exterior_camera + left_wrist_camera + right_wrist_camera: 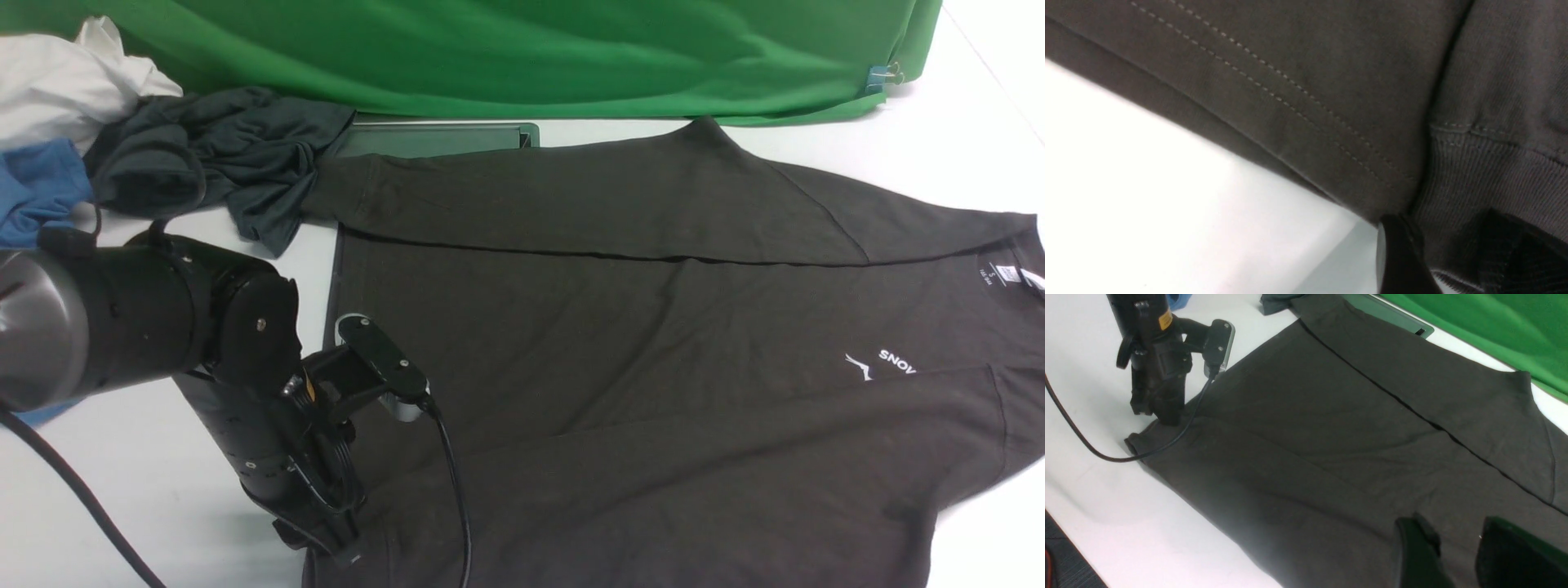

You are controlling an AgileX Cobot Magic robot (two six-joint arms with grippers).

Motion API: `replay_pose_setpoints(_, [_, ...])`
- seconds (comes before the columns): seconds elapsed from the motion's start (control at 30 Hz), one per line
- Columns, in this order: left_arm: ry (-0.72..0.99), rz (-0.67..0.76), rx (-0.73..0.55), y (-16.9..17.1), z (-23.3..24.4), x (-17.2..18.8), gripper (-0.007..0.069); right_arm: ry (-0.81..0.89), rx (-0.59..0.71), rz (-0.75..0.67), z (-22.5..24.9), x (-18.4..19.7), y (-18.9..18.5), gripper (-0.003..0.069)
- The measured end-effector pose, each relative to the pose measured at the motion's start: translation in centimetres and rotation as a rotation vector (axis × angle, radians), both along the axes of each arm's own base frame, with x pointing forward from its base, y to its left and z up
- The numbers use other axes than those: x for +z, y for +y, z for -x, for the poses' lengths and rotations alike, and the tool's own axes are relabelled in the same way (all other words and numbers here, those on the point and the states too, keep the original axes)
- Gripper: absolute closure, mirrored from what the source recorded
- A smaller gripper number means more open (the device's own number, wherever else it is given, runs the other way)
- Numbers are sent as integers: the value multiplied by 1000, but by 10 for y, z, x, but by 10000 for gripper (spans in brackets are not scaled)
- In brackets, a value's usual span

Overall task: Fold a long-sleeved shirt on a white desktop.
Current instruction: 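Grasp the left edge of the dark T-shirt lying flat on the table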

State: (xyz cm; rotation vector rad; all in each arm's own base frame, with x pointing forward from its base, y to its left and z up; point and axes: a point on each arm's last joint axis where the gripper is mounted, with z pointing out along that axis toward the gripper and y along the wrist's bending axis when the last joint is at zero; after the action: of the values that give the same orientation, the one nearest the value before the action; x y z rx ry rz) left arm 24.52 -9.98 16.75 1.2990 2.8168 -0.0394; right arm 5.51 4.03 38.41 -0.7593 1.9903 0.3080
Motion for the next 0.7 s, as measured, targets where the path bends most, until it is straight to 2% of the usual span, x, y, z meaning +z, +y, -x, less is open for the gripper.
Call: replay_pose_setpoints(0.7, [18,-14,19,1,0,-8,344,10,-10,-12,0,0,0,439])
